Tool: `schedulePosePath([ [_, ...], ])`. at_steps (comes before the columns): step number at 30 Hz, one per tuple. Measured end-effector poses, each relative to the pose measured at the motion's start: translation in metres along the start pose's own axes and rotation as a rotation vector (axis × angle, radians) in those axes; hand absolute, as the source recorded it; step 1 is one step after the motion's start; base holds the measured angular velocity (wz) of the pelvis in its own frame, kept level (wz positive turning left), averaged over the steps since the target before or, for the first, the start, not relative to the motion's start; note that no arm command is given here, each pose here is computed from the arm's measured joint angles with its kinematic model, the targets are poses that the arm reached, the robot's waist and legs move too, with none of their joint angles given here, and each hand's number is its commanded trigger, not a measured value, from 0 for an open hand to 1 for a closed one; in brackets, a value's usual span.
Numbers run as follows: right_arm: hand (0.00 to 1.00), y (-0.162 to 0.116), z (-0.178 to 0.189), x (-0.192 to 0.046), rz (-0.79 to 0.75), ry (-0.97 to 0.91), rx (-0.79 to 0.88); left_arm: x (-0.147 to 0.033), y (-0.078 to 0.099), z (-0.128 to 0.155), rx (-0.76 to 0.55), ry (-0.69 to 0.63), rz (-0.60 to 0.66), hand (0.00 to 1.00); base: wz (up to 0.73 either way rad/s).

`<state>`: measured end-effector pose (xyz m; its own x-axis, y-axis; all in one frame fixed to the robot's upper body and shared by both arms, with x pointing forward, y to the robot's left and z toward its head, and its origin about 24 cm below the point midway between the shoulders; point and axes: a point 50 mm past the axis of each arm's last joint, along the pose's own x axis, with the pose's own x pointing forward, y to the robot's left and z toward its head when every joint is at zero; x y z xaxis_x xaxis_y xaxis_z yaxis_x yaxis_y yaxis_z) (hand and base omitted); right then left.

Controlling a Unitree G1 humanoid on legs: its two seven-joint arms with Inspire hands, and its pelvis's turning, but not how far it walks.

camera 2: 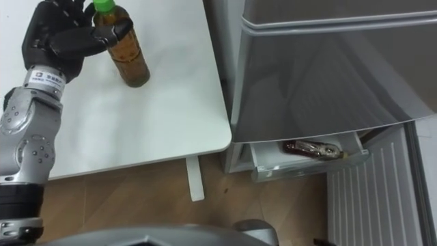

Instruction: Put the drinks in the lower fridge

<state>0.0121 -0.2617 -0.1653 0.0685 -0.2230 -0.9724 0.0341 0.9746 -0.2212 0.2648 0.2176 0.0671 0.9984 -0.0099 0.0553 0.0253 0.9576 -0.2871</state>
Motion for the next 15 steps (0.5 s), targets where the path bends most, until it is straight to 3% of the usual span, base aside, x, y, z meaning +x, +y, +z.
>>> schedulePosePath([
  [15, 0.00, 0.000, 0.009, 0.000, -0.002, -0.007, -0.023, 0.000, -0.001, -0.002, 0.003, 0.017, -0.029, 0.00, 0.00],
])
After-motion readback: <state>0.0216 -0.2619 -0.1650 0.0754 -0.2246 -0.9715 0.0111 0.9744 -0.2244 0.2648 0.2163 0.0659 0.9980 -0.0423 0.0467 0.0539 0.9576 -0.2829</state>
